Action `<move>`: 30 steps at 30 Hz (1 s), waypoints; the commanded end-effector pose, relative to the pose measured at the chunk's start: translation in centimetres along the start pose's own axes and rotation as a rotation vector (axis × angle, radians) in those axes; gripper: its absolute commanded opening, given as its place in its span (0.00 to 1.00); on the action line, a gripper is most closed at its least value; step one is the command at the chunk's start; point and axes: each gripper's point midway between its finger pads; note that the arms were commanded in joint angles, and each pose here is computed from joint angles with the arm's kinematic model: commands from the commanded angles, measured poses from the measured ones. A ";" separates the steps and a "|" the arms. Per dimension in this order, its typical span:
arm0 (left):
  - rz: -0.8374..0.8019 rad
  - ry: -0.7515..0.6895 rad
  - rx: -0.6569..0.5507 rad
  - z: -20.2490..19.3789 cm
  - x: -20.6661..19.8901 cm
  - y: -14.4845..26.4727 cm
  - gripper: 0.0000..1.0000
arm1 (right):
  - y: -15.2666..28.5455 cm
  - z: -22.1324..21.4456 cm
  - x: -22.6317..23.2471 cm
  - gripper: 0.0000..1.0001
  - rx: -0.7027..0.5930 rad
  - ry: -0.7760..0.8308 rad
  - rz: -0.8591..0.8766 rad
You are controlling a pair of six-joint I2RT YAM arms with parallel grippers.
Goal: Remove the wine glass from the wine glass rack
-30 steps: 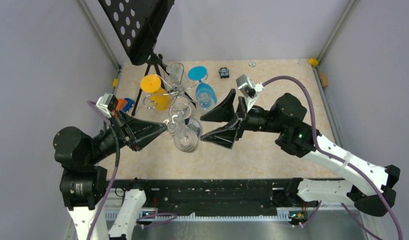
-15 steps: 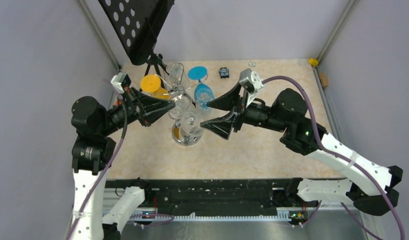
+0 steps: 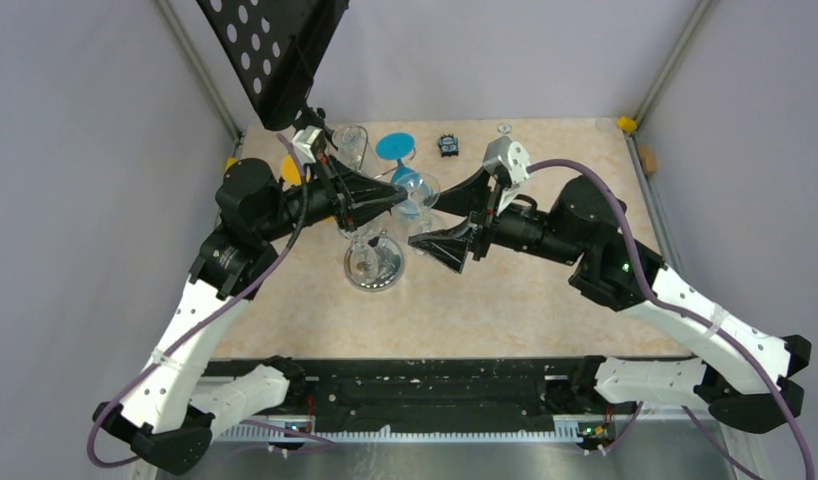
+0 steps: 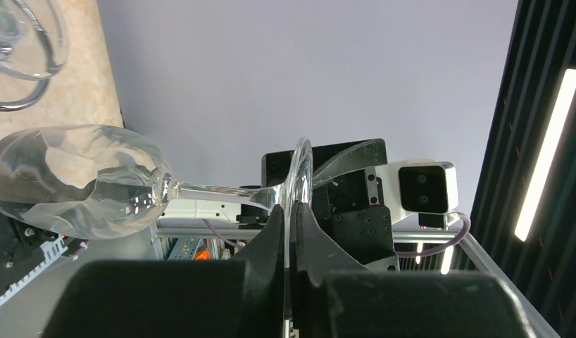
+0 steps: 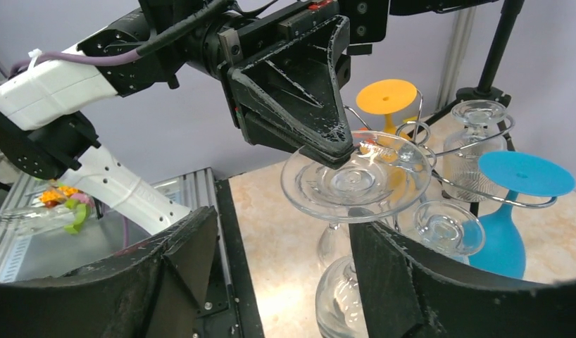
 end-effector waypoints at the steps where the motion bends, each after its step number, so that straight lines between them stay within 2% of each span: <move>1: -0.173 -0.085 -0.015 -0.5 -5.3 0.6 0.00 | 1.0 1.1 1.0 0.65 -0.025 0.028 0.023; 9: -0.219 -0.089 0.032 -2.8 -6.7 1.0 0.00 | 1.7 2.0 0.0 0.59 -0.088 0.014 -0.044; 13: -0.245 -0.083 0.048 -3.5 -7.2 1.1 0.00 | 1.7 2.3 -0.1 0.50 -0.098 0.012 -0.049; 16: -0.268 -0.095 0.047 -3.8 -8.1 1.4 0.00 | 1.6 2.0 -0.6 0.50 -0.093 0.014 -0.076; 17: -0.270 -0.100 0.045 -3.8 -8.2 1.5 0.00 | 1.7 2.0 -0.8 0.53 -0.098 0.014 -0.087; 18: -0.272 -0.108 0.043 -3.9 -8.4 1.6 0.00 | 1.8 2.1 -1.1 0.61 -0.105 0.014 -0.101; 20: -0.272 -0.108 0.039 -4.0 -8.4 1.8 0.00 | 2.0 2.3 -1.3 0.70 -0.121 0.016 -0.114; 26: -0.272 -0.115 0.013 -4.0 -8.4 2.5 0.00 | 3.0 3.2 -2.3 0.77 -0.188 0.066 -0.168; 28: -0.269 -0.116 0.006 -3.9 -8.4 2.7 0.00 | 3.2 3.2 -1.9 0.72 -0.190 0.089 -0.148; 30: -0.264 -0.116 0.006 -4.0 -8.2 2.7 0.00 | 3.0 3.3 -0.9 0.61 -0.175 0.111 -0.089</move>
Point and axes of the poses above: each gripper's point midway between its finger pads, its own y axis back along the fingers, its own x axis along the line the jaws close on, z = x × y, and after that the axes turned 9 degrees about -y, right-handed
